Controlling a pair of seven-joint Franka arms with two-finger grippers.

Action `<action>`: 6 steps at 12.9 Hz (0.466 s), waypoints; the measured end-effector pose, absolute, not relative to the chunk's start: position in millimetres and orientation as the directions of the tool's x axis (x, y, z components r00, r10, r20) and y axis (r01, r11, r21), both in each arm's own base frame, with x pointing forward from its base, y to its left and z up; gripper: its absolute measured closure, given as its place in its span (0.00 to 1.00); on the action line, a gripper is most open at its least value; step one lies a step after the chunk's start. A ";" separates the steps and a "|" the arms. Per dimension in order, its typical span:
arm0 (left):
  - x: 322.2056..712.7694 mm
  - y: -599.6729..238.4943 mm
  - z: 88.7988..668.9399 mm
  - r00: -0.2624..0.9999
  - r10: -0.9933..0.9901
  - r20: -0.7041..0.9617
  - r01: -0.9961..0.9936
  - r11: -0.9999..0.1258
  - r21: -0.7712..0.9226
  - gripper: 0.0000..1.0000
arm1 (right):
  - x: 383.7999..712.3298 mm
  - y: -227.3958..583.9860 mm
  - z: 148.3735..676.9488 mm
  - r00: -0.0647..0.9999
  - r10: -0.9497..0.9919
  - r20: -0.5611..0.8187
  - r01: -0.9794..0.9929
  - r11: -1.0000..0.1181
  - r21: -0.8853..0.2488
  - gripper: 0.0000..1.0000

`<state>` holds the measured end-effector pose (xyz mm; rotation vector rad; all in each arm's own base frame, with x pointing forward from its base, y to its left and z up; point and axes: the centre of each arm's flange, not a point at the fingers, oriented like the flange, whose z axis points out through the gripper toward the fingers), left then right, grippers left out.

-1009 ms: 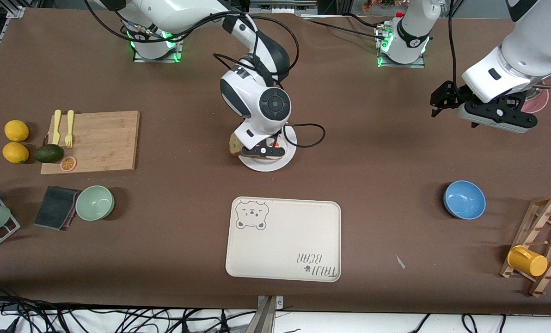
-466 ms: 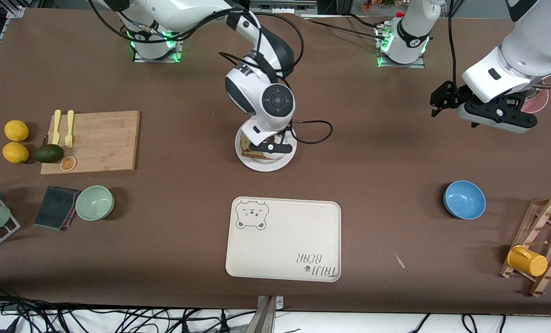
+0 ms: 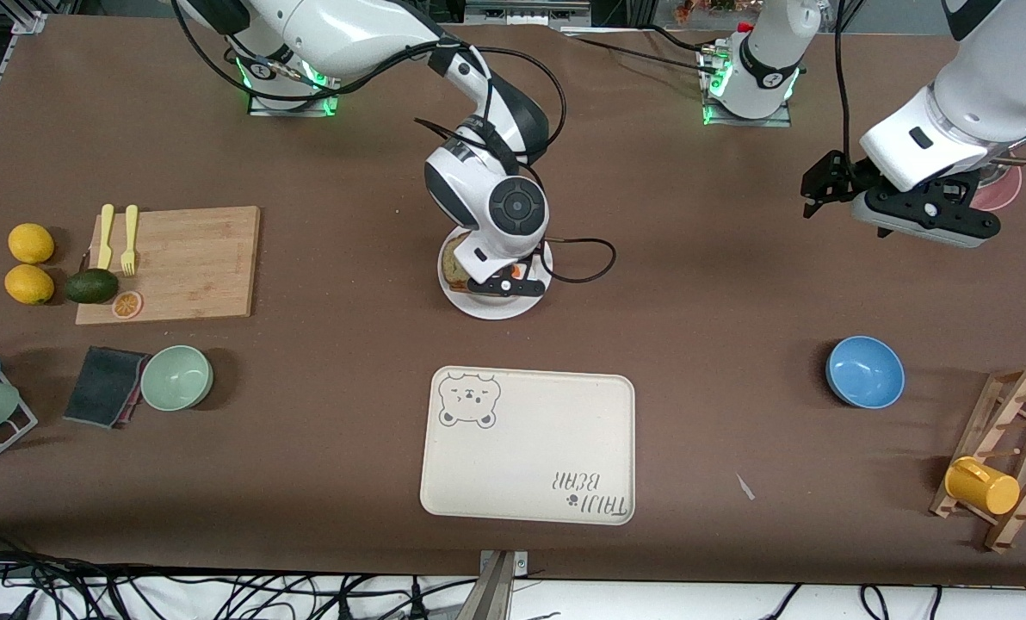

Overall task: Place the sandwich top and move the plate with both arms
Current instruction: 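Lower the bread slice onto the egg toast with the right gripper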

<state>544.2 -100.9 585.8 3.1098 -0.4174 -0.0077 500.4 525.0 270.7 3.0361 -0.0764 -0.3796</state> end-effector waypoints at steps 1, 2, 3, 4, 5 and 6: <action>544.2 -100.9 585.8 0.965 -0.264 -0.004 -0.264 -0.965 0.004 0.00 | 500.4 526.1 269.2 0.969 -0.059 -0.241 -0.040 -0.996 0.082 0.96; 544.2 -100.9 585.8 0.965 -0.264 -0.004 -0.264 -0.965 0.004 0.00 | 499.8 528.3 267.0 0.970 -0.057 -0.237 -0.040 -0.996 0.076 0.96; 544.2 -100.9 585.8 0.965 -0.264 -0.004 -0.264 -0.965 0.004 0.00 | 497.9 531.9 263.6 0.971 -0.052 -0.232 -0.037 -0.997 0.069 0.96; 544.2 -100.9 585.8 0.965 -0.264 -0.004 -0.264 -0.965 0.004 0.00 | 495.0 537.1 259.6 0.973 -0.045 -0.226 -0.032 -0.998 0.060 0.96; 544.2 -100.9 585.8 0.965 -0.264 -0.004 -0.264 -0.965 0.004 0.00 | 491.7 542.5 255.8 0.975 -0.039 -0.219 -0.028 -0.998 0.051 0.96; 544.2 -100.9 585.8 0.965 -0.264 -0.004 -0.264 -0.965 0.004 0.00 | 489.0 546.4 252.8 0.976 -0.035 -0.215 -0.025 -0.999 0.045 0.96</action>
